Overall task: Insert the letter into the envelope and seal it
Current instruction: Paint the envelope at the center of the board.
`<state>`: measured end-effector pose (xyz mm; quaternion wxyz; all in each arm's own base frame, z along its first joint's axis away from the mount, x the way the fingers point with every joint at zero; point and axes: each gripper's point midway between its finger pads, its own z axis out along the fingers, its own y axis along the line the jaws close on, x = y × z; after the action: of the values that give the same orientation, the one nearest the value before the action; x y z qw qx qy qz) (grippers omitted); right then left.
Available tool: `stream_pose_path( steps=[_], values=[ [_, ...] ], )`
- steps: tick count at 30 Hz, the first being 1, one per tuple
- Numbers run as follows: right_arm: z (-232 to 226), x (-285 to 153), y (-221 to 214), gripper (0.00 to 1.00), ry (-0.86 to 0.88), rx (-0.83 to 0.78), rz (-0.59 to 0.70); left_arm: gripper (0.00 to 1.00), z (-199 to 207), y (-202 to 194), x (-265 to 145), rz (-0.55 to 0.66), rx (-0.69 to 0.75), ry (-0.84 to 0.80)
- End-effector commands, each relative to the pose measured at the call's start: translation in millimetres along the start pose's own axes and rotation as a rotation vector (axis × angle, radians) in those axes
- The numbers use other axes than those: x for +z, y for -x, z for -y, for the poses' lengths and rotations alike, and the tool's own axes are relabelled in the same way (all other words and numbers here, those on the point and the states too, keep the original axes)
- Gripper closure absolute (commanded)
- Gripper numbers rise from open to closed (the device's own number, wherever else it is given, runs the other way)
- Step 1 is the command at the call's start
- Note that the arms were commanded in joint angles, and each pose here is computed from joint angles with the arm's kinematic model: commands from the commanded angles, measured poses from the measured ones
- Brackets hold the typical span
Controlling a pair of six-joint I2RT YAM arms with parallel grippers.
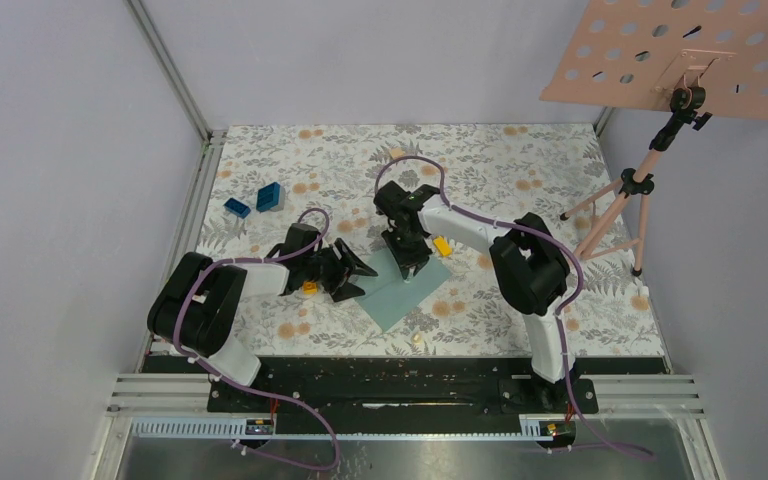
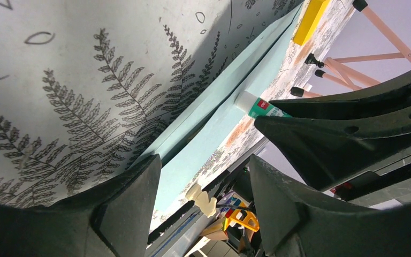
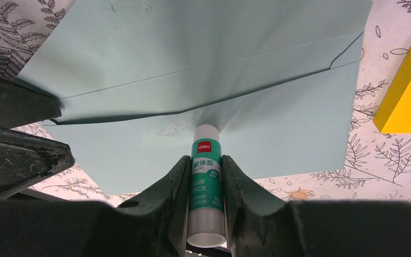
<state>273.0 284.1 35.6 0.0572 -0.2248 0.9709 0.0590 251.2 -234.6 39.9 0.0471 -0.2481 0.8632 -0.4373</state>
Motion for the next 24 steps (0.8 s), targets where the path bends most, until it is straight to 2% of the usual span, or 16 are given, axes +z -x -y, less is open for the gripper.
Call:
stream_pose_path(
  steps=[1,14,24],
  values=[
    [2,-4,0,1.0,-0.044,-0.021,0.009,0.37,18,4,-1,-0.004,0.04,-0.064],
    [-61,-7,-2,1.0,0.108,-0.038,0.027,0.37,12,3,1,-0.007,0.023,-0.061],
    [-29,-6,-6,1.0,0.047,-0.015,0.025,0.37,11,1,0,-0.013,0.019,-0.066]
  ],
)
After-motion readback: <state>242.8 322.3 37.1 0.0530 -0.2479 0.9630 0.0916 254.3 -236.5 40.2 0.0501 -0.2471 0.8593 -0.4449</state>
